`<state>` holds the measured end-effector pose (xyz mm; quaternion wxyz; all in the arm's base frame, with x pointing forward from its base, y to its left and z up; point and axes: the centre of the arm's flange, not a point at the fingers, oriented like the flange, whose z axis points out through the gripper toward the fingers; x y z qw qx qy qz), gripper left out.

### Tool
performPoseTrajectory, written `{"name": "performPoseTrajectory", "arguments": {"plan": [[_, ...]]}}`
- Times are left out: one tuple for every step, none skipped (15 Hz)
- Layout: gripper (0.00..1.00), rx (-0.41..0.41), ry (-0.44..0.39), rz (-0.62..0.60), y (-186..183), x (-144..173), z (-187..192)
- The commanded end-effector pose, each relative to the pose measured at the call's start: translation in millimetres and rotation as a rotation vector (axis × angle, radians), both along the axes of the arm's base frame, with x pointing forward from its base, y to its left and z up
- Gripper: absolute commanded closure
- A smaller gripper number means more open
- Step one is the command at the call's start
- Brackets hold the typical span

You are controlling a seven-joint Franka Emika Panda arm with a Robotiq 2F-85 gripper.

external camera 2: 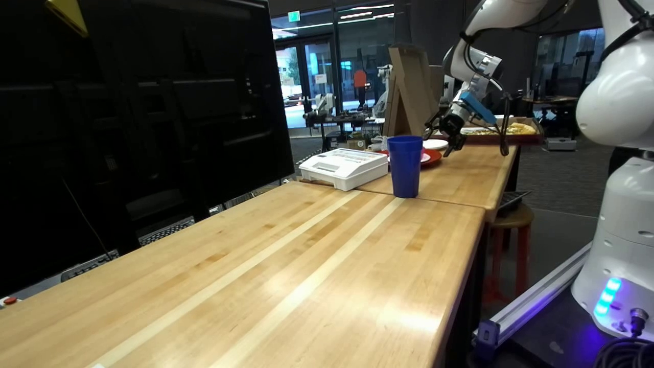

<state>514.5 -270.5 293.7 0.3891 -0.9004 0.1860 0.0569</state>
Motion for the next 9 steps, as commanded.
{"name": "performPoseTrajectory", "arguments": {"plan": [[0.00, 0.017, -0.017, -0.030, -3.3, -7.8, -7.2], [0.00, 0.017, -0.016, -0.037, -6.7, -10.1, -8.3], [0.00, 0.014, -0.014, -0.043, -10.1, -12.2, -9.1], [0.00, 0.011, -0.014, -0.050, -13.2, -14.3, -9.2], [0.00, 0.006, -0.013, -0.058, -17.7, -17.1, -8.7], [0.00, 0.003, -0.013, -0.066, -21.2, -19.2, -8.2], [0.00, 0.002, -0.017, -0.071, -24.9, -21.4, -7.0], [0.00, 0.001, -0.020, -0.076, -27.1, -22.8, -6.6], [0.00, 0.003, -0.024, -0.078, -28.4, -23.4, -6.5]]}}
